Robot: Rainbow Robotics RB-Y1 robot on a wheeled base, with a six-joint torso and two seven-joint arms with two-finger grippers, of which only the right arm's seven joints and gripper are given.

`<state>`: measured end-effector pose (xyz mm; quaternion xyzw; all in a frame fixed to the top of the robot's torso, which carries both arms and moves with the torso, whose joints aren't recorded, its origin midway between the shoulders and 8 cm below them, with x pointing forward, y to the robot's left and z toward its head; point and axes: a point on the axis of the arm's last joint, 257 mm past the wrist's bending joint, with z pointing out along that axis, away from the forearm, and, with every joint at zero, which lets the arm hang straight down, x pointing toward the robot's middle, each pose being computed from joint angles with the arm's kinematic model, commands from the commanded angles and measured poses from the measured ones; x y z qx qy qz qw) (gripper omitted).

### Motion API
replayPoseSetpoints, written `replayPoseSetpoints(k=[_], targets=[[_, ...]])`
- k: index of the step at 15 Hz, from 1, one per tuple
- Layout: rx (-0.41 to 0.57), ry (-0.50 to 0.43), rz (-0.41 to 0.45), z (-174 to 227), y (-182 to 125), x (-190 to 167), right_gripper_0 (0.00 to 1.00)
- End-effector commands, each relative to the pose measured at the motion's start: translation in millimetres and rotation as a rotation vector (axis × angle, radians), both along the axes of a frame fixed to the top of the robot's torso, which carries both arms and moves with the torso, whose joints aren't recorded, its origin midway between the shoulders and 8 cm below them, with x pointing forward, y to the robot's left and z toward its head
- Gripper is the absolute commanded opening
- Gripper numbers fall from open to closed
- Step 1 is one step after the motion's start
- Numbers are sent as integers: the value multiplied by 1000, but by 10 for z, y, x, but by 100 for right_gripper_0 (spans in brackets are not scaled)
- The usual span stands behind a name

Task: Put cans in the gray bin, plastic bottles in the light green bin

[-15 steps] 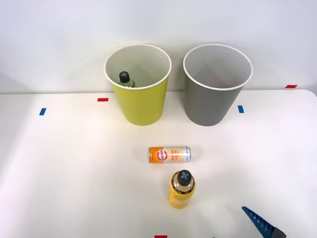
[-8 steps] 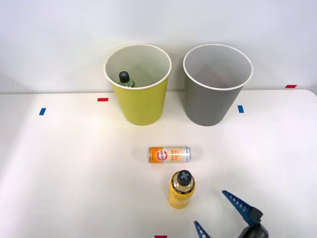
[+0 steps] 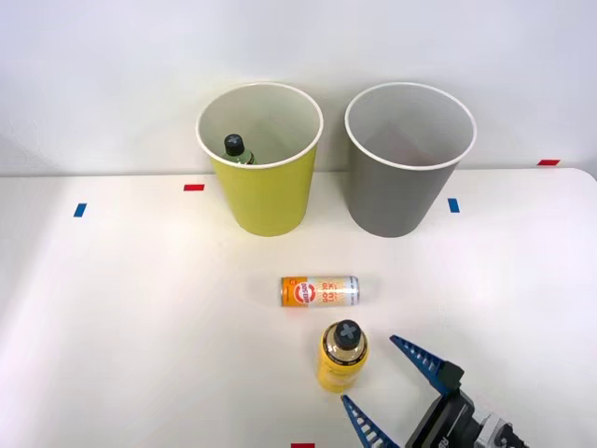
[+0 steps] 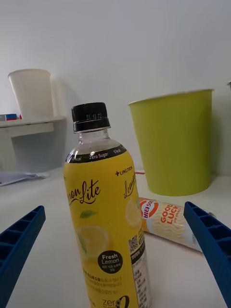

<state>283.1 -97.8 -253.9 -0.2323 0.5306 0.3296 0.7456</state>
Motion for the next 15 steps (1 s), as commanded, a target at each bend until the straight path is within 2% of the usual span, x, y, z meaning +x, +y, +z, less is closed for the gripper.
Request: replayPoseSetpoints(k=[1,7,15], targets=[[-31,-6,6,2,112,175,100],[-7,-21,29,133,256,328,100],[-44,-37,48,107,338,327,100]])
